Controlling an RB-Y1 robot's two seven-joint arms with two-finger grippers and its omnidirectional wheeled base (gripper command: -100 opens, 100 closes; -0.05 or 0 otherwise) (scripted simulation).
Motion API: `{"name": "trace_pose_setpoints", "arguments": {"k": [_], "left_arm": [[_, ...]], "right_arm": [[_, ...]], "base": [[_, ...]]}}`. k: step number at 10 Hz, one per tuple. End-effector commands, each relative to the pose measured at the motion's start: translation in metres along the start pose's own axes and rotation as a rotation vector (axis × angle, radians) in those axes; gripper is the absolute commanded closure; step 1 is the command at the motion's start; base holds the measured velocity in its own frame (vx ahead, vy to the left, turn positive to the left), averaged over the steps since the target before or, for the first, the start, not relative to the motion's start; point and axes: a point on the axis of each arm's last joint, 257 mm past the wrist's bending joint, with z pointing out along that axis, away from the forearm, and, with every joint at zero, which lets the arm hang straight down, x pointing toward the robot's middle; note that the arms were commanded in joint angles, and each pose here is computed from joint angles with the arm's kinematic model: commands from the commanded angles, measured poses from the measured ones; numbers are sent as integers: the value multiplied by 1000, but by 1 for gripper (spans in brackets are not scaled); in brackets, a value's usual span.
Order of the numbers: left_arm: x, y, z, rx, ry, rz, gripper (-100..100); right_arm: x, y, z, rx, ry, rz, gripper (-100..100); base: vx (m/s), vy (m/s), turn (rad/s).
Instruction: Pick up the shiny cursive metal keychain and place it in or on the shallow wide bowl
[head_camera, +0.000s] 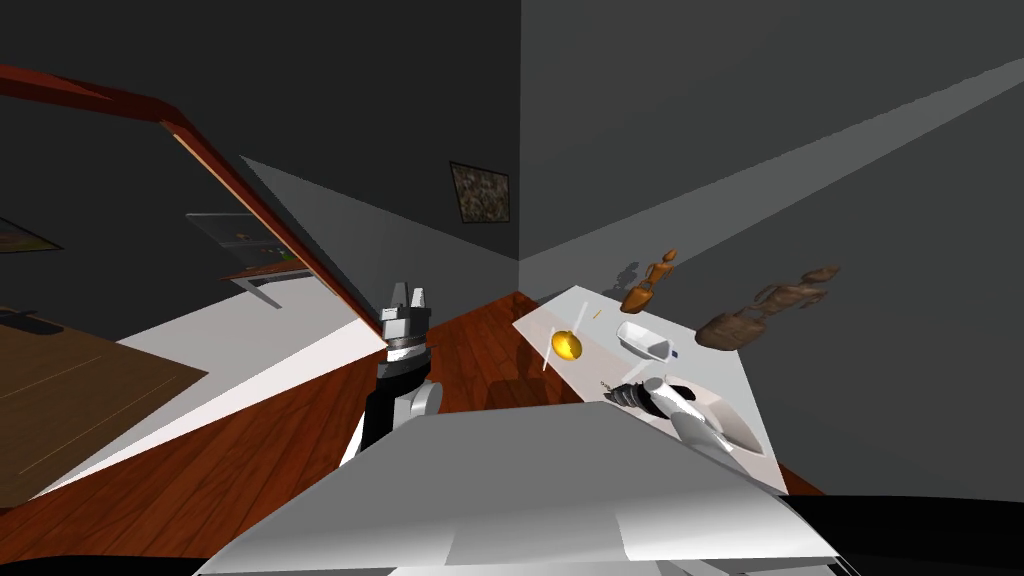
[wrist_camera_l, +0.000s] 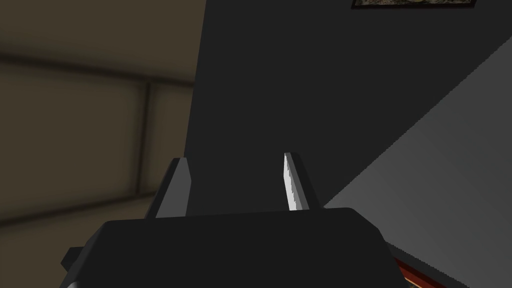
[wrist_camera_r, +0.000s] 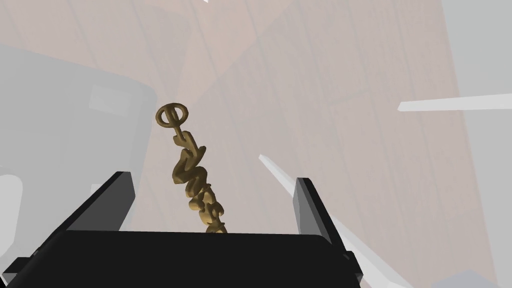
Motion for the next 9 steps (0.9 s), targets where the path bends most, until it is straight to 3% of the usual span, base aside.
{"name": "trace_pose_setpoints", "arguments": {"k": [1, 2, 4, 5, 7, 8, 9], "left_arm": [[0, 0, 0, 0, 0, 0, 0], [0, 0, 0, 0, 0, 0, 0], [0, 0, 0, 0, 0, 0, 0], [0, 0, 0, 0, 0, 0, 0], [0, 0, 0, 0, 0, 0, 0], [0, 0, 0, 0, 0, 0, 0], [0, 0, 0, 0, 0, 0, 0]], "right_arm": [[-5, 0, -1, 5, -5, -36, -100], [-18, 14, -7, -4, 6, 18, -100], [-23, 11, -6, 3, -3, -24, -100], [-32, 26, -13, -13, 17, 30, -100], [-40, 20, -11, 0, 4, -21, -100], [-48, 34, -19, -18, 25, 31, -100], [-55, 29, -17, -6, 14, 11, -100]], "base": [[28, 19, -8], [44, 45, 51], [43, 37, 6], [65, 65, 42], [40, 40, 9], [34, 62, 54], [63, 58, 17]]}}
